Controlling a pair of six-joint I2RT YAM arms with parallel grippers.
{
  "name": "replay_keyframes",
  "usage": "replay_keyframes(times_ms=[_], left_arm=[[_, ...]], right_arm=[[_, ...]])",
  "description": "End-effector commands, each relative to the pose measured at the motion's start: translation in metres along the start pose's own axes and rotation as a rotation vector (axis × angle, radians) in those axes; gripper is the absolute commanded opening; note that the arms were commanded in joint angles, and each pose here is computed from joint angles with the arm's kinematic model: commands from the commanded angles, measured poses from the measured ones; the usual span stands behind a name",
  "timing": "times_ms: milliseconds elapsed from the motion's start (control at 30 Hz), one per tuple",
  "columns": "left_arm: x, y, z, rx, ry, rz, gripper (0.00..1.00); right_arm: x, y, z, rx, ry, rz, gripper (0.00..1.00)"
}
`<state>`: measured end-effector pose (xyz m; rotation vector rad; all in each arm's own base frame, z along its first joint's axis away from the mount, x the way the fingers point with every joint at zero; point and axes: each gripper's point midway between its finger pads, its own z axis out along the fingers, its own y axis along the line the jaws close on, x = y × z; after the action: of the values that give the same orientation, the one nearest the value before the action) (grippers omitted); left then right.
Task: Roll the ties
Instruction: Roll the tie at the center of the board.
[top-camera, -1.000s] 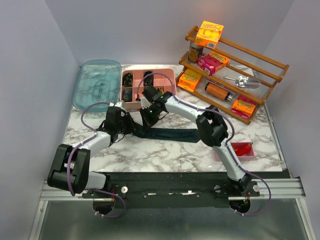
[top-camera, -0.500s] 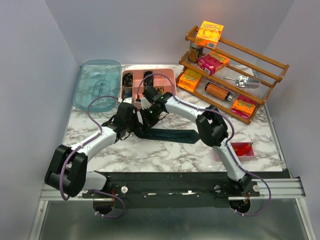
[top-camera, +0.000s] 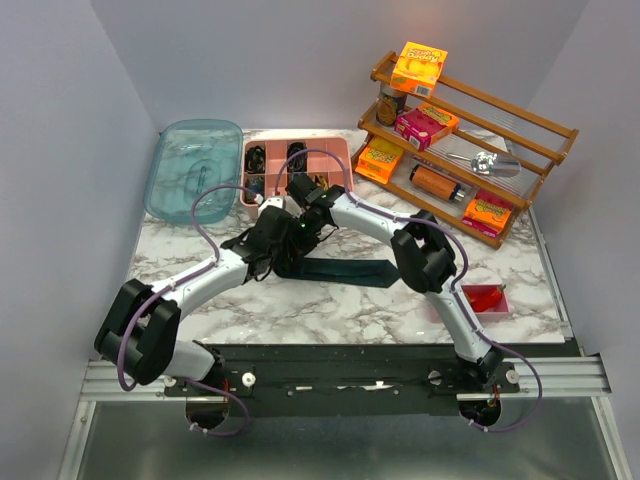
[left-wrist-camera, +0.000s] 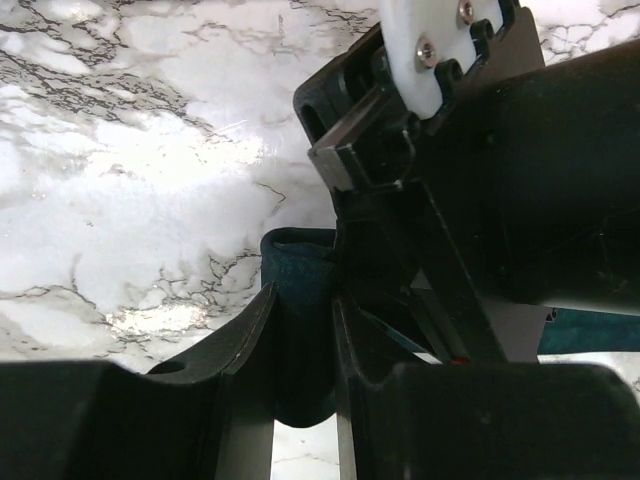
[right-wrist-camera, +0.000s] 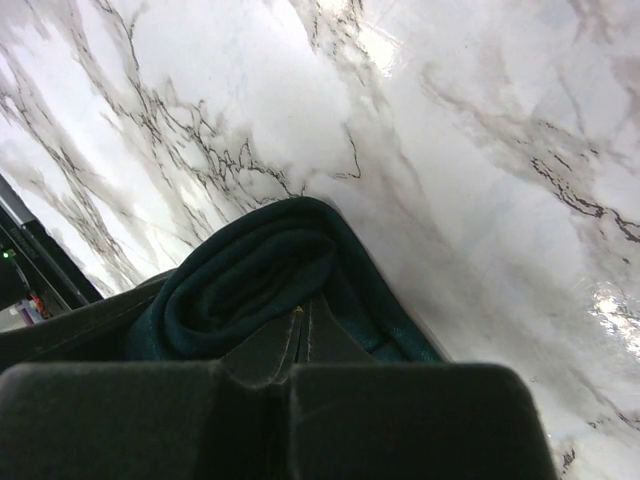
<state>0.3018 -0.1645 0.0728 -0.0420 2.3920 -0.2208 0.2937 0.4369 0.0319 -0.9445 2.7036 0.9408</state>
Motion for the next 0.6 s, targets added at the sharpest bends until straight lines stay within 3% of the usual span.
replay_keyframes(times_ms=[0,267,567], left_arm=[[-0.01,0.003,-0.002,-0.071,-0.034,0.034,0.17],[-0.009,0.02,-0.006,-0.172,-0.026,0.091,0.17],[-0.003,0.019,-0.001,-0.276,0.003,0.205,0.17]], right_arm=[[-0.005,0.012,-0.01,-0.001,-0.02,-0.013,0.01],[-0.017,0.012,-0.048,0.041,-0.092,-0.016,0.01],[-0.009,-0.021,-0.073,0.104,-0.112,0.033,0.01]])
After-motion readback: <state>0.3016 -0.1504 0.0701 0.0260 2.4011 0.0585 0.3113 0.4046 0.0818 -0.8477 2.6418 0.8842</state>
